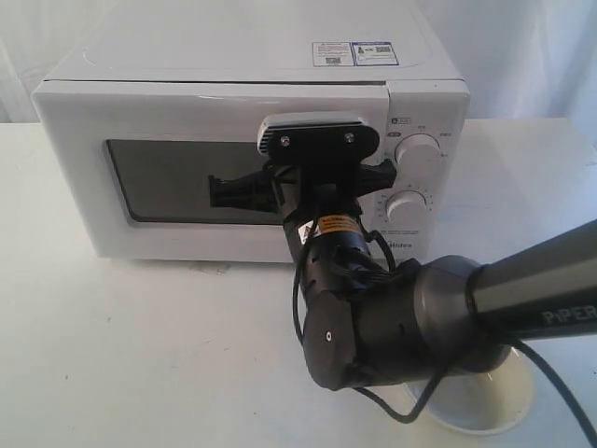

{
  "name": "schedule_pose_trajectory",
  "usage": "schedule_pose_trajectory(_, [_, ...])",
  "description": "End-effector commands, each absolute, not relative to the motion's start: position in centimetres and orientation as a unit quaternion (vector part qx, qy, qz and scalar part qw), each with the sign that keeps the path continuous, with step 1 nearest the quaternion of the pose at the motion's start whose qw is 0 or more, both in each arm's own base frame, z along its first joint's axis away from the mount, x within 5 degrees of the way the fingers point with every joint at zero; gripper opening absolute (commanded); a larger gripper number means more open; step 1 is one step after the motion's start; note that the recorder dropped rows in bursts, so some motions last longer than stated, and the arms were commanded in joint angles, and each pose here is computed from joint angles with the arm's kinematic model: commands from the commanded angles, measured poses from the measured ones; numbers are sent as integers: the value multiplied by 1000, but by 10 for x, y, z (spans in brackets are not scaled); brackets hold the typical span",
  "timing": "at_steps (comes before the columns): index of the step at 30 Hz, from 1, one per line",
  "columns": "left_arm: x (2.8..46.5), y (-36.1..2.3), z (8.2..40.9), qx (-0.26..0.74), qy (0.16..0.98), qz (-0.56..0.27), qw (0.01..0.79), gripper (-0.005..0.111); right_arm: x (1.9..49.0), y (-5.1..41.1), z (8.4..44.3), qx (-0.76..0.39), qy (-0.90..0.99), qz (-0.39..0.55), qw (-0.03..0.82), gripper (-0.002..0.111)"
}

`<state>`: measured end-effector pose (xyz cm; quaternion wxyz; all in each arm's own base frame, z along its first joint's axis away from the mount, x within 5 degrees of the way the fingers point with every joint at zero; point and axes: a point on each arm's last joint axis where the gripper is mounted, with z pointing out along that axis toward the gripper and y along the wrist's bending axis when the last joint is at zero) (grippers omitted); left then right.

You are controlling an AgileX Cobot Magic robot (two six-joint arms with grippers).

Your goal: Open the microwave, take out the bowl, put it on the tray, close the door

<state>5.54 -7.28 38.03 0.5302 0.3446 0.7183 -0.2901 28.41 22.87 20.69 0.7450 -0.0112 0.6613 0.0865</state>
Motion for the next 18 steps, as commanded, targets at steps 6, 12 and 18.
schedule_pose_trajectory(6, [56,-74,372,335,723,-304,522,0,310,211,199,23,674,58,736,0])
schedule_pose_trajectory(12, [59,-74,369,326,724,-300,529,0,311,213,198,20,684,64,727,0])
schedule_pose_trajectory(18, [61,-73,371,318,721,-296,540,0,266,218,222,-48,664,54,744,0])
